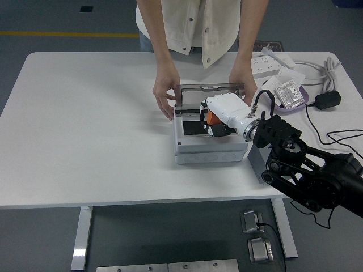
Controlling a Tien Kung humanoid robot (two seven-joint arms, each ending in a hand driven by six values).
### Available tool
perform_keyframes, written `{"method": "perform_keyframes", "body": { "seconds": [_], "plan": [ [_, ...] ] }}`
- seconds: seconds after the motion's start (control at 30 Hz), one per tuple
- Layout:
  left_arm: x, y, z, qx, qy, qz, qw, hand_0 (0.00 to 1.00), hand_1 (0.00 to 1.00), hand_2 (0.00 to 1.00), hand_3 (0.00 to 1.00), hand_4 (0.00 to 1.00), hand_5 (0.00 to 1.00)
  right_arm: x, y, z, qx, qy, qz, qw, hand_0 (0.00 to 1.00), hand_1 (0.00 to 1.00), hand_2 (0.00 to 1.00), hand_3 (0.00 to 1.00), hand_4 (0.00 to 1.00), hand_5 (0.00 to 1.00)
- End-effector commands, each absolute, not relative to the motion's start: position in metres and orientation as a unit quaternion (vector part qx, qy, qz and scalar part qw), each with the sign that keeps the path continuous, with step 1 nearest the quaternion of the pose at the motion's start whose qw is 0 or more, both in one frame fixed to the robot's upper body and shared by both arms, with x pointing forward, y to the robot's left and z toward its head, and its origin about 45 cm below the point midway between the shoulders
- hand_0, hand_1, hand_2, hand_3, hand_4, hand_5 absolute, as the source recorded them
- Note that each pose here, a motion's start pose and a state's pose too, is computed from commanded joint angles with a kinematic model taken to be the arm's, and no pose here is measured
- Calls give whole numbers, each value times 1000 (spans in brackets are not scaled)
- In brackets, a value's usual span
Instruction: Fetch the battery,place it into the box,close the lid of the box
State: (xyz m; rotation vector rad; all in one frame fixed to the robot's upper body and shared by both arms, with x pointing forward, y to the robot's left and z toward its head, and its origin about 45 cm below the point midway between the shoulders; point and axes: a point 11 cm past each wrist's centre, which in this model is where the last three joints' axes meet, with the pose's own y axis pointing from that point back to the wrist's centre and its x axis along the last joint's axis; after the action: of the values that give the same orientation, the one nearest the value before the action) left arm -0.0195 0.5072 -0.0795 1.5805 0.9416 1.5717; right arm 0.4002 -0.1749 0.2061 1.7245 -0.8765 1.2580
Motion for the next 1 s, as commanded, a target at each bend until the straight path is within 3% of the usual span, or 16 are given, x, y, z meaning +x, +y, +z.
{"method": "perform_keyframes", "body": {
  "seconds": [0.93, 0.97, 1.0],
  "plan": [
    [-12, 513, -77, 610, 357, 613, 354, 465, 589, 548, 539, 363, 2, 406, -166, 203, 699, -354, 488, 386, 119, 224, 262, 250, 2, 2],
    [-12, 513, -76, 610, 357, 613, 354, 465, 588, 548, 539, 363, 2, 405, -166, 202, 699, -354, 487, 386, 247, 255, 311, 324, 131, 108],
    [-12, 513, -76, 610, 357, 612, 354, 465, 588, 548, 539, 363, 2, 405, -166, 201, 699, -353, 487, 386, 247, 255, 311, 324, 131, 108]
  ]
}}
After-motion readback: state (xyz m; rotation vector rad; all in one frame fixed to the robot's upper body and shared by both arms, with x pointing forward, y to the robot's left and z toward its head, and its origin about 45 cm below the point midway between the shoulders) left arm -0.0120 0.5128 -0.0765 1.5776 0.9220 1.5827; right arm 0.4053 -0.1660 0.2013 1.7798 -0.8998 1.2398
